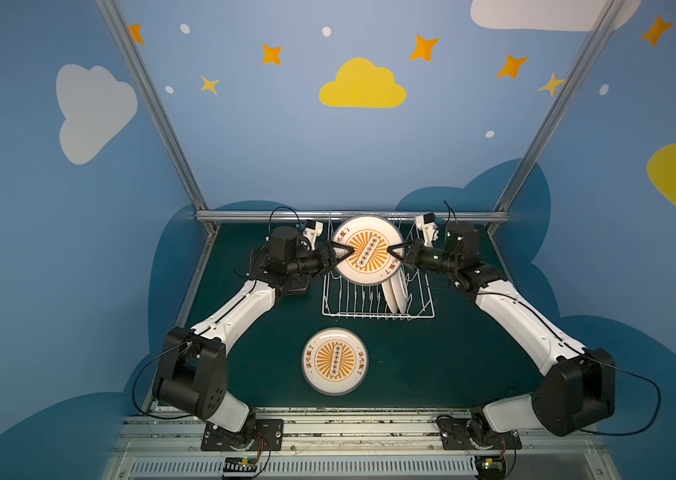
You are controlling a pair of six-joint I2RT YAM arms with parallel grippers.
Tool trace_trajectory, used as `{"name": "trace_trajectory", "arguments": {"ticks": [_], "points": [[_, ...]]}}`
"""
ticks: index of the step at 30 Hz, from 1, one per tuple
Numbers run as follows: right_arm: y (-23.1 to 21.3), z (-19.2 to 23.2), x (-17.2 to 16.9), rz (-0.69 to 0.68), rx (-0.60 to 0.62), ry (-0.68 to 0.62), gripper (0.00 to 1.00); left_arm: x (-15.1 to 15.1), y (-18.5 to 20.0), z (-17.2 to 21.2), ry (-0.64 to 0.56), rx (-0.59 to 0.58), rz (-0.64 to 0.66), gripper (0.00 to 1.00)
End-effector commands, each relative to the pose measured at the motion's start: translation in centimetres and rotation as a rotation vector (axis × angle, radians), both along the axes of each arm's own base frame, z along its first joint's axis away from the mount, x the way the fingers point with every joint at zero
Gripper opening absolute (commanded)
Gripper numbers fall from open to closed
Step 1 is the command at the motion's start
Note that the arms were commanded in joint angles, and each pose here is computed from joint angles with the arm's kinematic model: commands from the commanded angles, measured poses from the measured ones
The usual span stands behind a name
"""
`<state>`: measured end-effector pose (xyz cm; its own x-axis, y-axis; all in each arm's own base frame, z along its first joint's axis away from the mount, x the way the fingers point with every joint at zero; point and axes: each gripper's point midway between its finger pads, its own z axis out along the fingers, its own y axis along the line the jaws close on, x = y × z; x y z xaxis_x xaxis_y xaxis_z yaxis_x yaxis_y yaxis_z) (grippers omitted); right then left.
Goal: Unload the plates from the dish rack
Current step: 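Grasp the plate's rim with the right gripper while the left gripper holds it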
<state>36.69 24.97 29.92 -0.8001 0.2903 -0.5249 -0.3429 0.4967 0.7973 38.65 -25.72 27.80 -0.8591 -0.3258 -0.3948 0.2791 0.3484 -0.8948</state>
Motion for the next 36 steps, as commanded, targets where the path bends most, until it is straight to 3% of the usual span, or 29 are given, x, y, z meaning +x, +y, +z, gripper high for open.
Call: {"name": "trace_trajectory", "arguments": {"ticks": [1,12,16,29,33,34,36], "points": [[0.3,1.5,0.0,0.025,0.028,-0.061,0.00,-0.2,-0.2,2.4,-0.064,-0.039,-0.026,0.66],[0.9,0.5,0.1,0.049,0.059,0.027,0.00,-0.2,0.2,2.2,-0.064,-0.034,0.007,0.40],[1.2,0.3,0.1,0.060,0.067,0.058,0.00,0.0,0.4,2.2,-0.063,-0.033,0.020,0.37],[2.2,-0.2,0.4,0.095,0.105,0.120,0.00,0.3,0.9,2.2,-0.055,-0.033,0.070,0.05],[2.1,-0.1,0.3,0.097,0.104,0.113,0.00,0.3,1.1,2.3,-0.057,-0.028,0.085,0.03],[2.1,-0.1,0.3,0.098,0.101,0.111,0.02,0.2,1.2,2.4,-0.058,-0.028,0.087,0.03],[2.0,0.0,0.3,0.095,0.092,0.106,0.17,0.1,1.3,2.5,-0.055,-0.025,0.092,0.03]]}}
